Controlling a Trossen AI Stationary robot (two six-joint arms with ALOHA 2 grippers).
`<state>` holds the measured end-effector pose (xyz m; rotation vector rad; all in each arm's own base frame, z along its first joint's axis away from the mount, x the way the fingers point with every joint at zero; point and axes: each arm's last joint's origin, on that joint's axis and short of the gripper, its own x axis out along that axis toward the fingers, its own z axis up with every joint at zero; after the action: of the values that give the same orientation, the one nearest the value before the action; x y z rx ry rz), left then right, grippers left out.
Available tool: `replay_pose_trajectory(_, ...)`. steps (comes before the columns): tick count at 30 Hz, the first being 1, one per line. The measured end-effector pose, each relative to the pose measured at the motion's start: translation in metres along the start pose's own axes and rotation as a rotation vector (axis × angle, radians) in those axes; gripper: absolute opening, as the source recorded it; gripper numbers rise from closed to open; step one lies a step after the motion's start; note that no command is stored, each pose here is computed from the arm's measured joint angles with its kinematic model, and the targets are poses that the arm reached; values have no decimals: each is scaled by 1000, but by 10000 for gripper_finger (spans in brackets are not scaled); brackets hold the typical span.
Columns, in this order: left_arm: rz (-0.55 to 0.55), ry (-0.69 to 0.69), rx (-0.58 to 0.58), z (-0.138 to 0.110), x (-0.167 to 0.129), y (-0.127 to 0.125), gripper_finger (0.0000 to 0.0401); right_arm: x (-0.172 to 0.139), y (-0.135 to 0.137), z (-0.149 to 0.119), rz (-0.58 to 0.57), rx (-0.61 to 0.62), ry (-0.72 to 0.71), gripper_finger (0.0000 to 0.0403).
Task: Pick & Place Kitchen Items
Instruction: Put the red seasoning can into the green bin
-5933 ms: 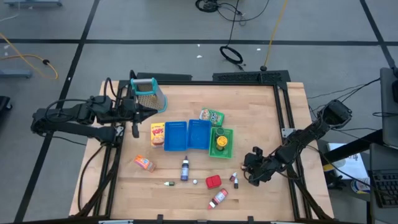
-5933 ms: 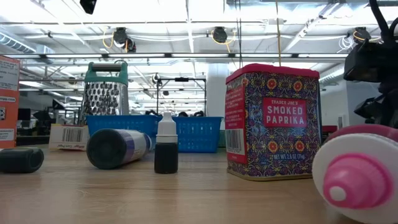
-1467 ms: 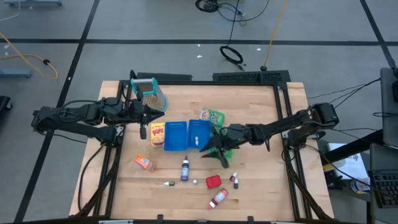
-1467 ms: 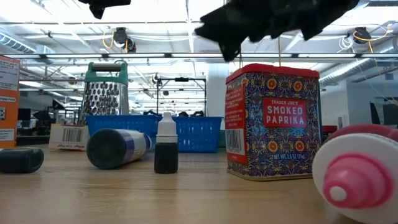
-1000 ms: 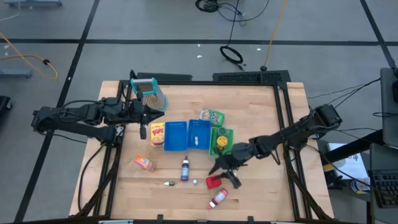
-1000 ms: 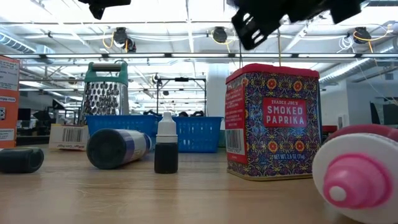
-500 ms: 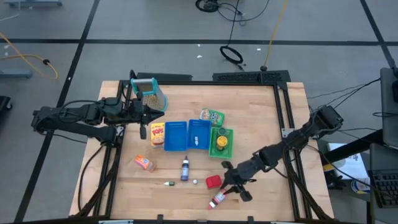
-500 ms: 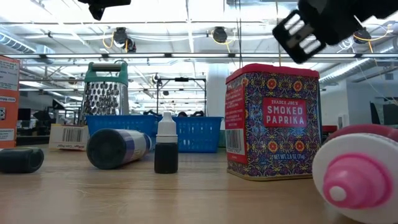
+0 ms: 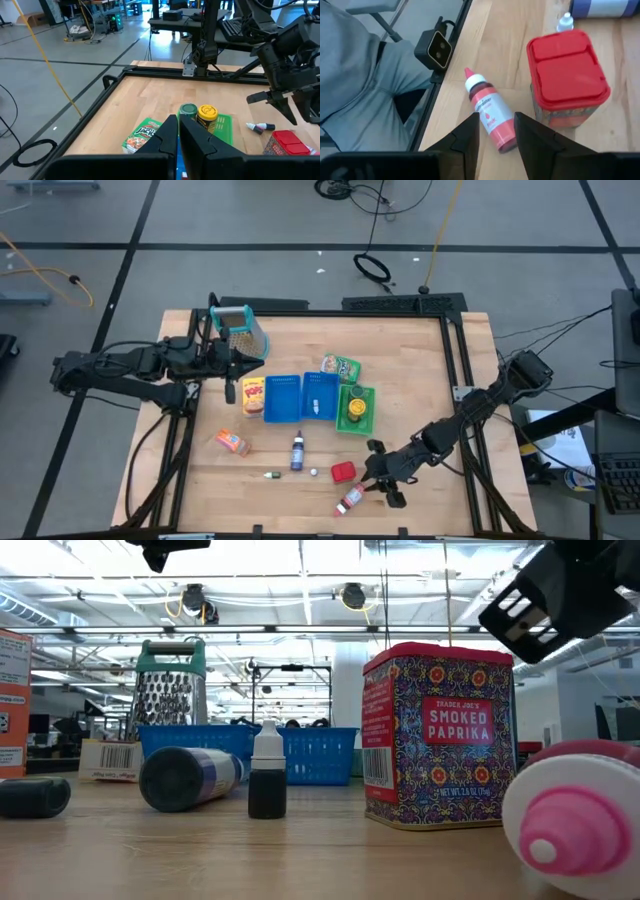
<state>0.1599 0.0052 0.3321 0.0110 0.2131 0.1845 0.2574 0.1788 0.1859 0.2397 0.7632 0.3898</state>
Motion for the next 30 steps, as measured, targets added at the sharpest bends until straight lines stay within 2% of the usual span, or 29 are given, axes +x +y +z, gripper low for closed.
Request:
replay_pose_trajectory(10,0,0,-4,0,0,0,21,5,6,-5,17,-9,9,199)
replay_pose_trajectory(13,0,1,-15,0,0,0,21,14,8,-7,61,-10,2,212)
replay_pose_trajectory(20,1,0,-20,0,0,0,21,24,17,-9,129,-42,-36,211)
replay_pose_trajectory(25,1,0,-23,0,0,0,21,28,32,8,172,-112,-56,204)
replay_pose_trajectory(30,1,0,-23,0,0,0,21,37,28,12,105,-129,47,206)
